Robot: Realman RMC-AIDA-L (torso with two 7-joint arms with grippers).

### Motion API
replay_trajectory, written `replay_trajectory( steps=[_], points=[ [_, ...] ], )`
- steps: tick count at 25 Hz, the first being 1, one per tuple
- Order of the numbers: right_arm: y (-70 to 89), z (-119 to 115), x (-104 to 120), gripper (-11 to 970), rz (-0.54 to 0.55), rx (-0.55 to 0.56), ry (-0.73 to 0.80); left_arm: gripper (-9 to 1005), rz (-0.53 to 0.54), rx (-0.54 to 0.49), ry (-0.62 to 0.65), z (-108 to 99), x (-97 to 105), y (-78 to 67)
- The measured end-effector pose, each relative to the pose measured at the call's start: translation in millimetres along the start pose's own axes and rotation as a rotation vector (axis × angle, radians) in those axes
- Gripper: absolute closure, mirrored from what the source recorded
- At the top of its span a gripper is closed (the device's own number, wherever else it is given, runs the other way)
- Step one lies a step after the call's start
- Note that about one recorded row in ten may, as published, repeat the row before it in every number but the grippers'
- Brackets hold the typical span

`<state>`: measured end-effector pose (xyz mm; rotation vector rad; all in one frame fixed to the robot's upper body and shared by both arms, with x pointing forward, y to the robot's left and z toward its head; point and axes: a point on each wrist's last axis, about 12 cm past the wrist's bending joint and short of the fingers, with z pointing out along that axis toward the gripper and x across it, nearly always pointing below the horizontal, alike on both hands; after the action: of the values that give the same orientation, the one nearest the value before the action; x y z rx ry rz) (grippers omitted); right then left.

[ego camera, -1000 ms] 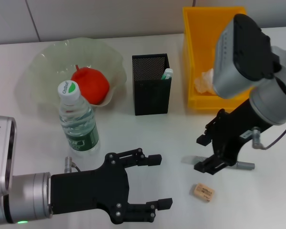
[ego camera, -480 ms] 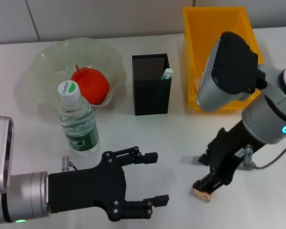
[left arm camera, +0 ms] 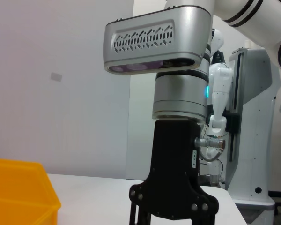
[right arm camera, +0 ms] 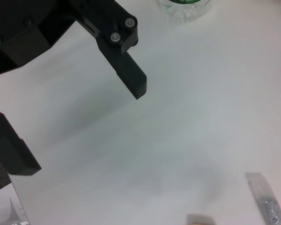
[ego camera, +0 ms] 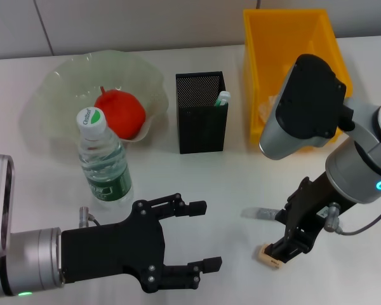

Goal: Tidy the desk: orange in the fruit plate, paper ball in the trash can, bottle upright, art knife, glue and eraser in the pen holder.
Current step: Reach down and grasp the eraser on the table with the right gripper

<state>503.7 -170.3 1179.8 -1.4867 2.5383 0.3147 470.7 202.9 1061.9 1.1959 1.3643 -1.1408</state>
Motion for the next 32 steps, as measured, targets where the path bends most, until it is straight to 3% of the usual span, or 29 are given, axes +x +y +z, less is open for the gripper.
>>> replay_trajectory(
  steps=[9,32],
  points=[
    [9.2,11,6,346,0.003,-0.011,0.021,195,0.0,0.001,0.001,0,0,-0.3],
    [2.8,35,8,356,-0.016,0.036,0.048,195,-0.002,0.005,0.002,1,0,-0.8]
  ],
)
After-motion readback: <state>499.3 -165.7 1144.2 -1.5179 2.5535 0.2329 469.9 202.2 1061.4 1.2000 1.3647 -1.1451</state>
